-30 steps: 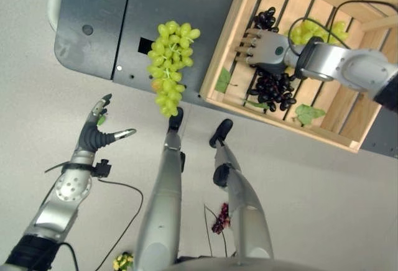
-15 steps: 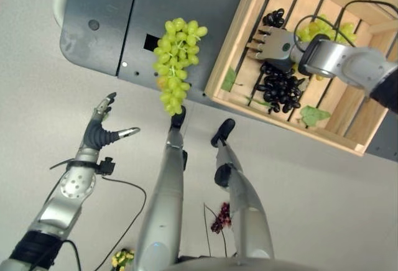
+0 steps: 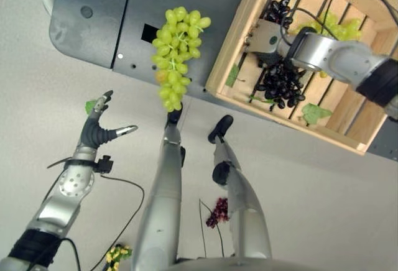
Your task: Pick up the fruits from the basket on one side to the basket on the other side
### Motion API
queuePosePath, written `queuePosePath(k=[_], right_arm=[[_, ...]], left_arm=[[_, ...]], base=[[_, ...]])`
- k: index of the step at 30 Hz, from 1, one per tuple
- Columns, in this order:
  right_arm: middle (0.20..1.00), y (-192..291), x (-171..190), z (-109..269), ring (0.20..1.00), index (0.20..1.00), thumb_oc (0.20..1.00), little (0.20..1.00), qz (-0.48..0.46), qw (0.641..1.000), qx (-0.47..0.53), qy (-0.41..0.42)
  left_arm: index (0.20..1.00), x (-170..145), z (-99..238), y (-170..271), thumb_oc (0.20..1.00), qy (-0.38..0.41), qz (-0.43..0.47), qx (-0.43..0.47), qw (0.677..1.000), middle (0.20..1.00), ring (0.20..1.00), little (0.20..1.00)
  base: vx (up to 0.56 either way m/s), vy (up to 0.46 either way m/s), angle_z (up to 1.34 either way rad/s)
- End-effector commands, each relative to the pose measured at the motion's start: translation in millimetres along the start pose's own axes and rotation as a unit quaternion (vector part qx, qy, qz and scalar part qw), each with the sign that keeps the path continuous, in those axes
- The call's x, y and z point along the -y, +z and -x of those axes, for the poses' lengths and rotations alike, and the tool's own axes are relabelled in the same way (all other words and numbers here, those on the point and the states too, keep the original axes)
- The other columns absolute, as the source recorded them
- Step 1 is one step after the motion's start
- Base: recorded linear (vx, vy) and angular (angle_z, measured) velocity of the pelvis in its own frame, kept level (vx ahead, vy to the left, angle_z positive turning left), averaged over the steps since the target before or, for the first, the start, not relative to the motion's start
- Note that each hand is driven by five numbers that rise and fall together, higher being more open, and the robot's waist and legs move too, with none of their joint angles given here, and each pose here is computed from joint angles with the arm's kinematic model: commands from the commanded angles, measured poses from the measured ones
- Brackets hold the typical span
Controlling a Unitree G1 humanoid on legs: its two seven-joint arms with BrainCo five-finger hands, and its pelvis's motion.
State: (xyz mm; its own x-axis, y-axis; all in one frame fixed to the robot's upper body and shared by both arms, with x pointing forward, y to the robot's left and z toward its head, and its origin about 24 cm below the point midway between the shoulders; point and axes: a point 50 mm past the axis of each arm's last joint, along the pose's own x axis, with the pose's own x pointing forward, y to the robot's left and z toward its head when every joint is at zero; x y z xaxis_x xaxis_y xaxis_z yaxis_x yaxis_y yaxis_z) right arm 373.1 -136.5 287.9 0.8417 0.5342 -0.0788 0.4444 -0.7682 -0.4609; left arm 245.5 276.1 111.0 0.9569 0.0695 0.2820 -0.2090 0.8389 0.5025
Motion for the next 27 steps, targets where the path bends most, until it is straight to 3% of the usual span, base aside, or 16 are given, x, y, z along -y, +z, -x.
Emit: queuePosePath(k=[1,25,27], right_arm=[[0.200,-14,-28,16,0.200,0.200,0.200,0.200,-0.003,0.997,-0.023,0.074],[0.200,-16,-20,17,0.200,0.200,0.200,0.200,-0.046,0.997,-0.021,0.055],[0.200,-23,-4,23,0.200,0.200,0.200,0.200,-0.086,0.996,-0.021,0.014]], left_arm=[[1.000,-24,-1,19,1.000,0.033,-0.015,0.047,0.998,1.000,1.000,1.000],[1.000,-33,-3,25,1.000,0.030,-0.029,0.061,0.997,1.000,1.000,1.000],[1.000,-33,-1,24,1.000,0.035,-0.021,0.058,0.997,1.000,1.000,1.000]], base=[[-0.01,0.000,0.05],[0.00,0.000,0.00],[0.00,0.000,0.00]])
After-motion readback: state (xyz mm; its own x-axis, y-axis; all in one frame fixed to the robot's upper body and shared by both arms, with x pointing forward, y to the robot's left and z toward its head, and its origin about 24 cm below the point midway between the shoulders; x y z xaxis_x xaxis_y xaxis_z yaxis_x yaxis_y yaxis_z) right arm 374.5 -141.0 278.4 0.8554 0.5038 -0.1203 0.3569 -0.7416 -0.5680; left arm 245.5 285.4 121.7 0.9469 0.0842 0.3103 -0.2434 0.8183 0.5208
